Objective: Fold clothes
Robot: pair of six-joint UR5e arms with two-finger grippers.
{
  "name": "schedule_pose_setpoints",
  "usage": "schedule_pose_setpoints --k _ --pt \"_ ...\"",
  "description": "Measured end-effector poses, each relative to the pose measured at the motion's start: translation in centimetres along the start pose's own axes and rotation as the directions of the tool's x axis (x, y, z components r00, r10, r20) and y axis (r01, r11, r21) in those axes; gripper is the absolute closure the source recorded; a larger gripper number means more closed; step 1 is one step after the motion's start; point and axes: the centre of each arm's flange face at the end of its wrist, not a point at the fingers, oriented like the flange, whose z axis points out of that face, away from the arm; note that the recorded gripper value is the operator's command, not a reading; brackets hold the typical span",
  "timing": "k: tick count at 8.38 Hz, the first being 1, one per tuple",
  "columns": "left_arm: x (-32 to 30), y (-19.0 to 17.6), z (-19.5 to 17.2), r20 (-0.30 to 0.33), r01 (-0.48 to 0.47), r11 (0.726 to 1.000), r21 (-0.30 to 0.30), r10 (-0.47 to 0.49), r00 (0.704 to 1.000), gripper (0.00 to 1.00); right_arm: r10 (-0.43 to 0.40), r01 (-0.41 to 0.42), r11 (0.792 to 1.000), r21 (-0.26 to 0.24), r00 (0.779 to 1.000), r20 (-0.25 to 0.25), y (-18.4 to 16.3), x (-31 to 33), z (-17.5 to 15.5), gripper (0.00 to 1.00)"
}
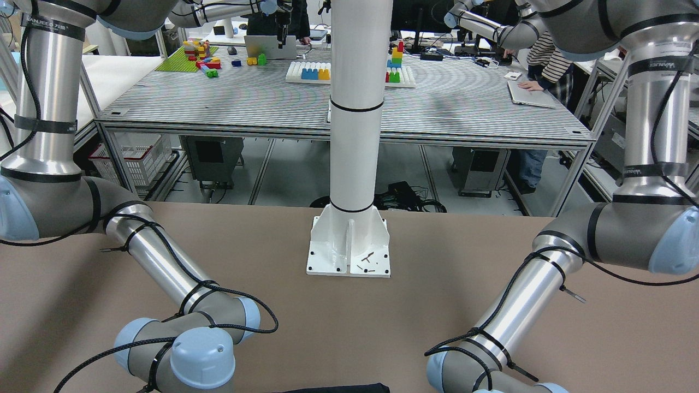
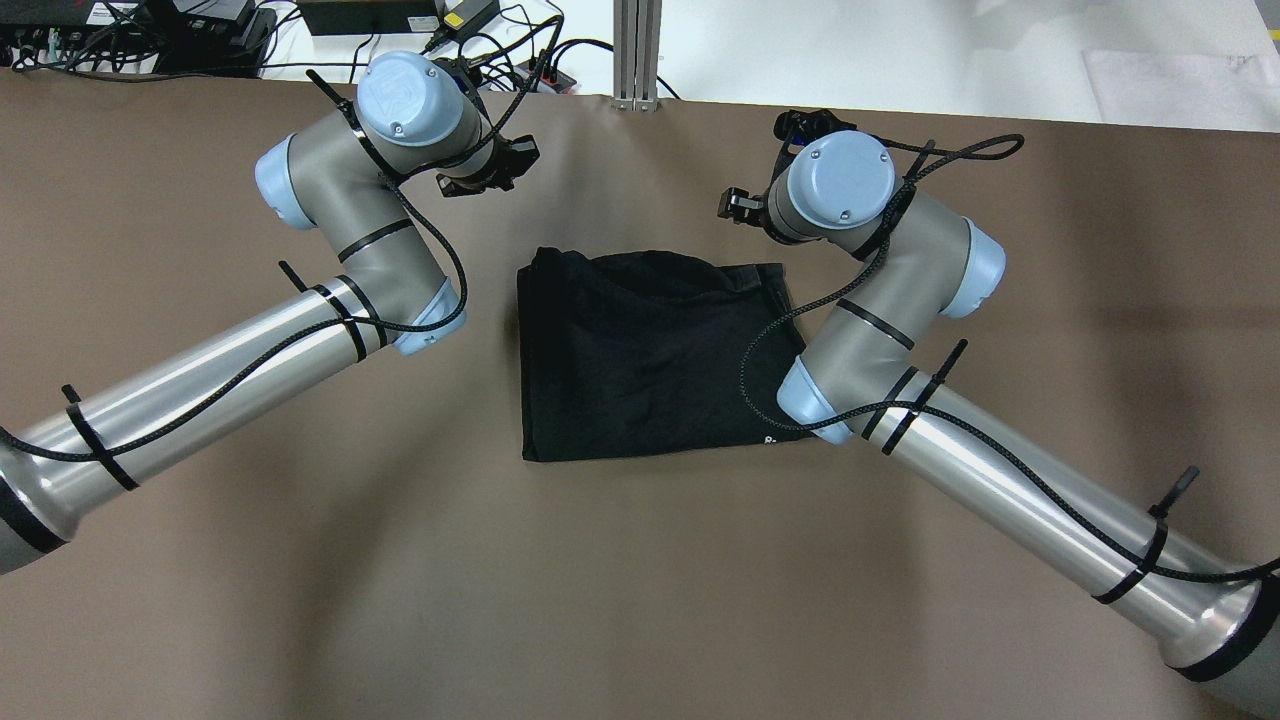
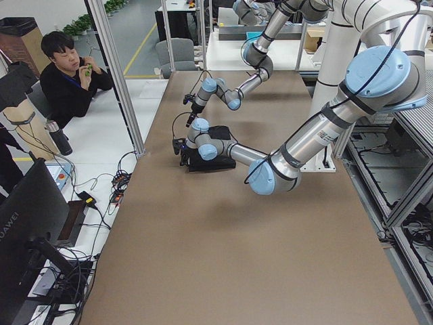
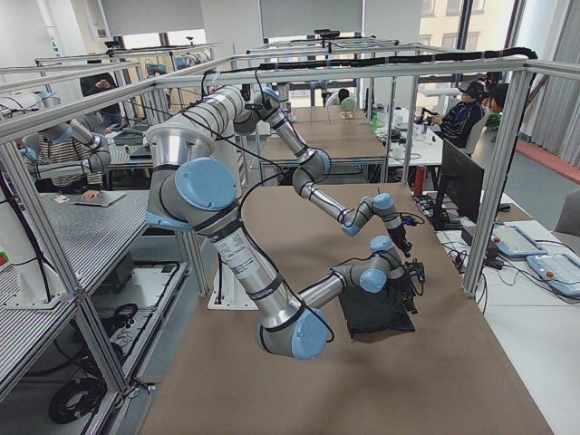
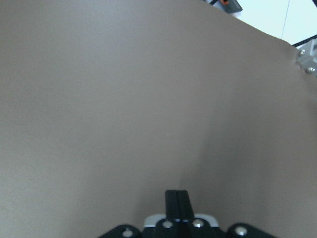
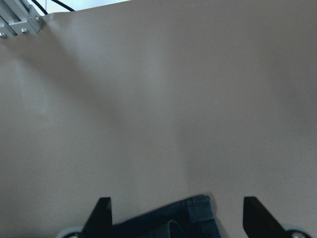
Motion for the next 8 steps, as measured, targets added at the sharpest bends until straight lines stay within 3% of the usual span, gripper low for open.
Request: schedule_pose_setpoints --k 1,3,5,7,8 --pt "0.2 -0.4 -0.5 -0.01 0.001 1.0 0.001 -0.001 1.0 0.06 -0.006 0.006 1.0 0.0 1.0 0.004 0.0 -0.1 -0.2 0.06" --pt "-1.7 -0.5 -0.7 -0.01 -0.033 0.999 0.003 0.033 0.999 0.06 -0.062 0.062 0.998 -0.022 0.998 -0.001 0.6 1.0 0.2 0.06" --pt "-9.6 -2.1 -0.6 0.035 -0.142 0.99 0.019 0.141 0.989 0.06 -0.204 0.201 0.977 -0.068 0.978 -0.036 2.5 7.5 1.3 0.06" --pt "-23.1 -7.1 -2.1 0.139 -0.264 0.964 0.036 0.257 0.956 0.06 -0.343 0.333 0.938 -0.099 0.933 -0.11 2.0 18.1 0.0 0.06" --pt "-30.6 -9.9 -4.3 0.198 -0.335 0.941 0.037 0.322 0.926 0.06 -0.408 0.394 0.912 -0.114 0.899 -0.158 0.6 23.6 -2.2 0.06"
